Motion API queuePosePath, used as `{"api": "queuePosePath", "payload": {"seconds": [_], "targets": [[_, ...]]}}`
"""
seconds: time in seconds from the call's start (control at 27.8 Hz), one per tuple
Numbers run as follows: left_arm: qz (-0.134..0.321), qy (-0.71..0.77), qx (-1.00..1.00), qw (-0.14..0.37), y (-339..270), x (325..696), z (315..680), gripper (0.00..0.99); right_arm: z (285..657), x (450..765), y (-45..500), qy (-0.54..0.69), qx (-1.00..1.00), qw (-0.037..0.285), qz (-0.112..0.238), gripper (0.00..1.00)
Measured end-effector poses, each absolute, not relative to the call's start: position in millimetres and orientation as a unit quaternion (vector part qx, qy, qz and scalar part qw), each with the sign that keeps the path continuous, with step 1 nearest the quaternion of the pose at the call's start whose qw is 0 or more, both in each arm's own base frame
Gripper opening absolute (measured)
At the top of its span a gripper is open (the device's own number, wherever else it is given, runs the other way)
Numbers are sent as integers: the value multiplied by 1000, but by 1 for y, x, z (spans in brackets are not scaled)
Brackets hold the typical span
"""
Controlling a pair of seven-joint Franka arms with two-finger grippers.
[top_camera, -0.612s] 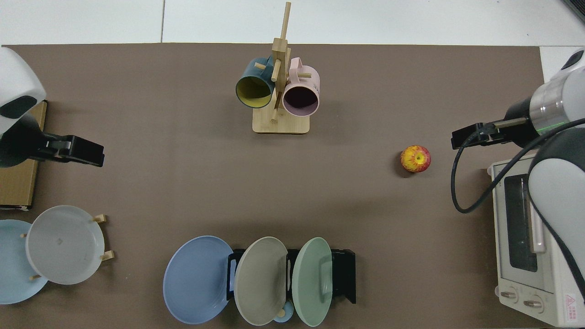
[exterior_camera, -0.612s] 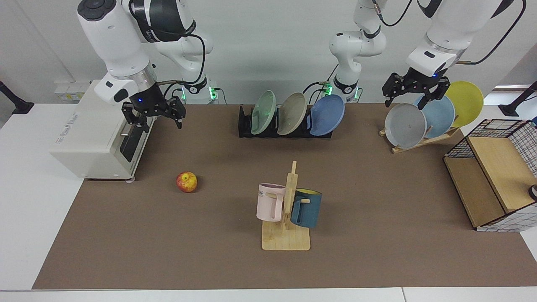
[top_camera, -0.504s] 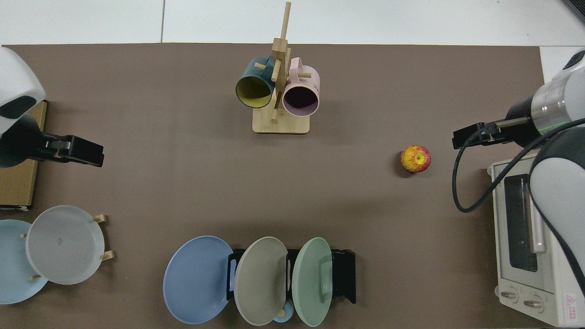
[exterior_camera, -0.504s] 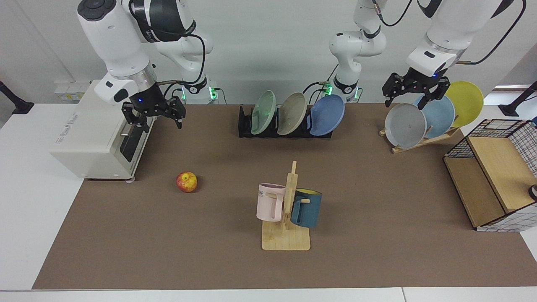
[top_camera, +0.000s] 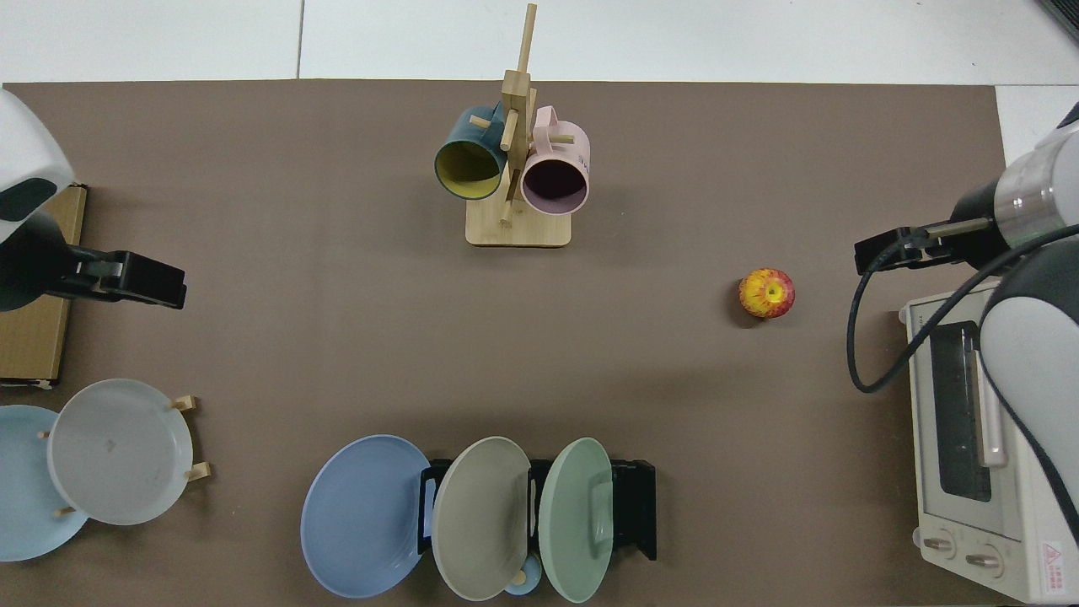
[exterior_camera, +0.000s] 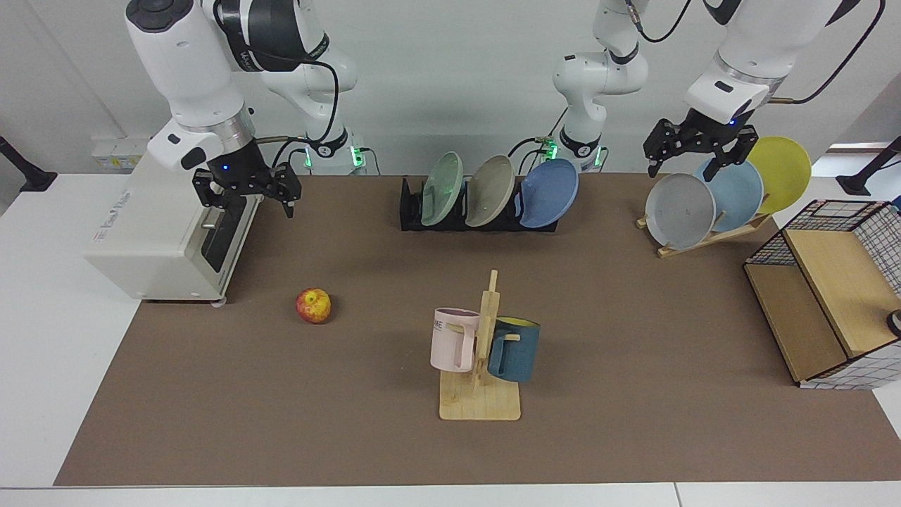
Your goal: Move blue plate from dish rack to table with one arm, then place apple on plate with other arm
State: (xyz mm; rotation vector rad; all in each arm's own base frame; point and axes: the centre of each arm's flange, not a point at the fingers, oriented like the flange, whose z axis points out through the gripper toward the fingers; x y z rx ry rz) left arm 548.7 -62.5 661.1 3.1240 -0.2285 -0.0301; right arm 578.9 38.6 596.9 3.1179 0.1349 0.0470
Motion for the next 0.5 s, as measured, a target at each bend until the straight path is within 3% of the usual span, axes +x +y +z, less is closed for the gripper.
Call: {"api": "queuePosePath", "payload": {"seconds": [0.29,0.5], "targets": [[-12,-73,997,4,-62,547,660,991,585,574,37,42,999,12,2,1000],[-23,-74,997,1,-64,534,644,991,540,573,31,35,999,12,-21,1000]]}}
